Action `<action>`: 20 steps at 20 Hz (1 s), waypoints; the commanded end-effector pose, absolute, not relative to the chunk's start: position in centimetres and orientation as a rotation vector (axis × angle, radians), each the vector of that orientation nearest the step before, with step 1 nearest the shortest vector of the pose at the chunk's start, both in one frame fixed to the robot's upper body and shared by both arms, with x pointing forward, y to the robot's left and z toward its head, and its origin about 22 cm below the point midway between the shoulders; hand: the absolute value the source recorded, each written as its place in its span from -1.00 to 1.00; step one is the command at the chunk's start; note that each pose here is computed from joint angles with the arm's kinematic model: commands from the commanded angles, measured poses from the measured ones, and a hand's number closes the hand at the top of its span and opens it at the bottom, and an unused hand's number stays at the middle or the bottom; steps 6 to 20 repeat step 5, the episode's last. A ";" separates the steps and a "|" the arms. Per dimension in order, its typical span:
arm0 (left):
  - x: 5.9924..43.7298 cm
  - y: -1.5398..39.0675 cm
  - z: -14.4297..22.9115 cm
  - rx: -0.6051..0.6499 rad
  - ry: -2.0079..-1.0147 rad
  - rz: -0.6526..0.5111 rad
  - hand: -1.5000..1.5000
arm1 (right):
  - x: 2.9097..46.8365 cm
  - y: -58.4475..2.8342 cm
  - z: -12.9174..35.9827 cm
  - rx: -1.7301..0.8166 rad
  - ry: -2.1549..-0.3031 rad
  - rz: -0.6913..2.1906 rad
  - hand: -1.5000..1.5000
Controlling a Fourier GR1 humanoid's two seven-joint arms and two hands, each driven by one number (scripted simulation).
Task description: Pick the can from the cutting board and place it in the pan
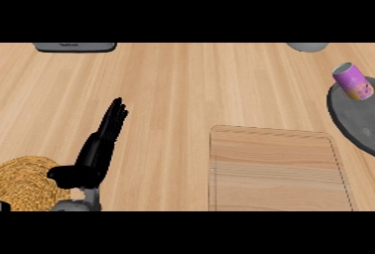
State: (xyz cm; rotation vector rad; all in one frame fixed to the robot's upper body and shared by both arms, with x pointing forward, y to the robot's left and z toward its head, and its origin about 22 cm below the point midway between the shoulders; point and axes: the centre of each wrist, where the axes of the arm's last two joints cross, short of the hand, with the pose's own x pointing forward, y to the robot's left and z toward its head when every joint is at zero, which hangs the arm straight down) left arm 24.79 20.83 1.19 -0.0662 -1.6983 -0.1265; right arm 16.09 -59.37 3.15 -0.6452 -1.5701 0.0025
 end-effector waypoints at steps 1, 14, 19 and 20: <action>23.5 19.4 0.9 -0.081 -1.696 -0.131 0.00 | 15.2 -60.1 4.0 -0.657 -1.629 0.038 -1.00; 24.3 20.7 0.0 -0.072 -1.694 -0.135 0.00 | 15.6 -58.1 1.3 -0.712 -1.612 0.081 -1.00; 24.3 20.7 0.0 -0.072 -1.694 -0.135 0.00 | 15.6 -58.1 1.3 -0.712 -1.612 0.081 -1.00; 24.3 20.7 0.0 -0.072 -1.694 -0.135 0.00 | 15.6 -58.1 1.3 -0.712 -1.612 0.081 -1.00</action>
